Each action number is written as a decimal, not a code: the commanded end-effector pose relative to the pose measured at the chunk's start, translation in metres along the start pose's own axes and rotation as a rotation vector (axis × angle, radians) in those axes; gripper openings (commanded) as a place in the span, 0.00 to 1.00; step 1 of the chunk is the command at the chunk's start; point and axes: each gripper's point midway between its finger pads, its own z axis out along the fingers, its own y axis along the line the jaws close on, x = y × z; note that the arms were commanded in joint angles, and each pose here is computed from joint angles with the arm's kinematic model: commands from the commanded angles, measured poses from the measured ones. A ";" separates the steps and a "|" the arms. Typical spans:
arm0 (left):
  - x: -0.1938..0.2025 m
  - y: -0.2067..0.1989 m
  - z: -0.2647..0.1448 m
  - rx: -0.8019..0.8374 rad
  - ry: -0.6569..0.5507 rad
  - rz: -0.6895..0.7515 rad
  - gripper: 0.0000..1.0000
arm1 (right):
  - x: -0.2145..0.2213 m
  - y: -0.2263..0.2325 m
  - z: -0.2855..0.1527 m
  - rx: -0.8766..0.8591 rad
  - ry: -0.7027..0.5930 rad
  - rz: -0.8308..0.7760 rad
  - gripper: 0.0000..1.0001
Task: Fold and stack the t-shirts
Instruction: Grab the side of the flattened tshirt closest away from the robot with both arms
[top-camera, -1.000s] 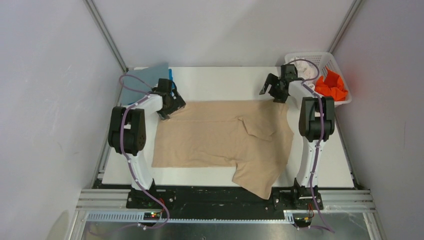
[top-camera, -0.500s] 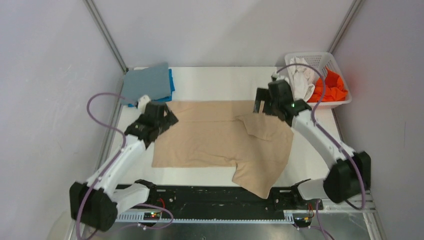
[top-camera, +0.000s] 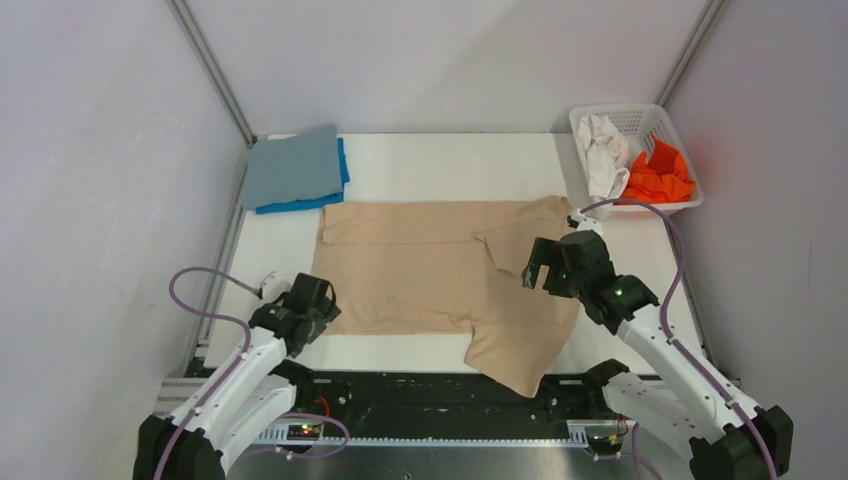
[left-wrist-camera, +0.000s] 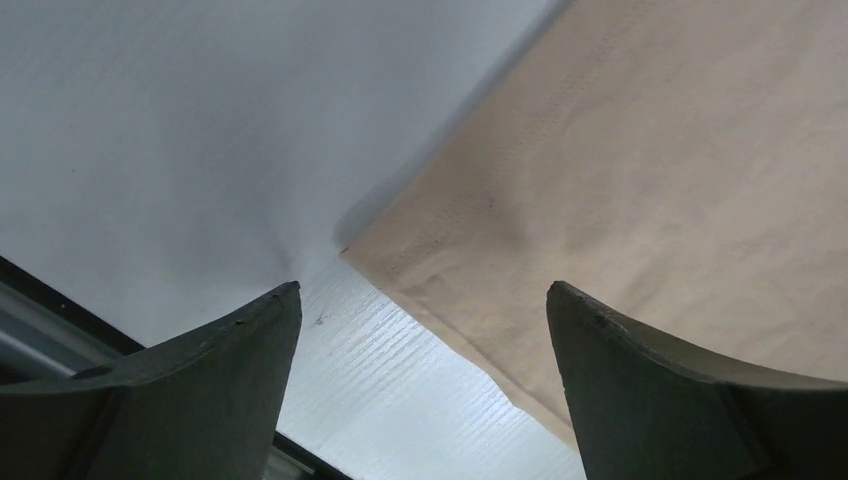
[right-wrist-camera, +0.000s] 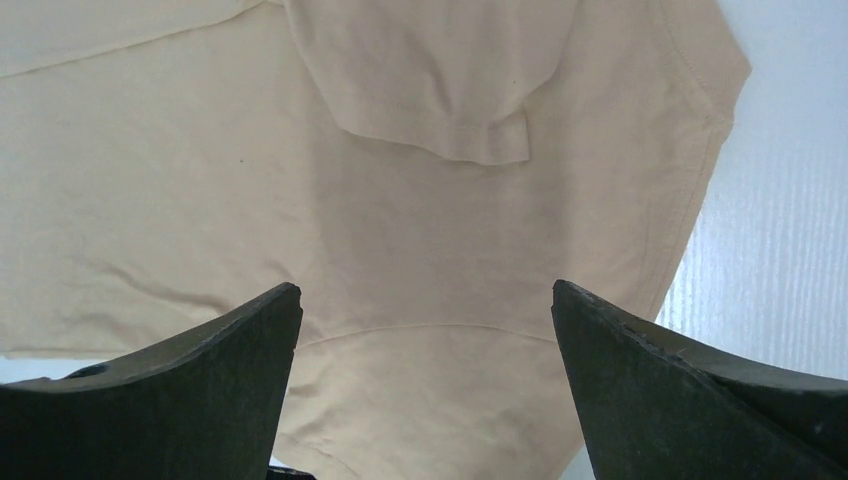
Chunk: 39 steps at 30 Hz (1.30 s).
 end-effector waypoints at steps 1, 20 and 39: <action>-0.003 0.003 0.004 -0.037 -0.028 -0.117 0.93 | 0.001 0.008 0.002 -0.032 0.004 0.020 0.99; 0.009 -0.012 0.024 -0.128 0.045 -0.204 0.53 | -0.006 0.009 -0.002 -0.070 -0.007 0.022 0.99; -0.014 -0.028 0.019 -0.049 -0.044 -0.155 0.00 | 0.161 0.053 -0.045 -0.153 0.561 -0.359 0.82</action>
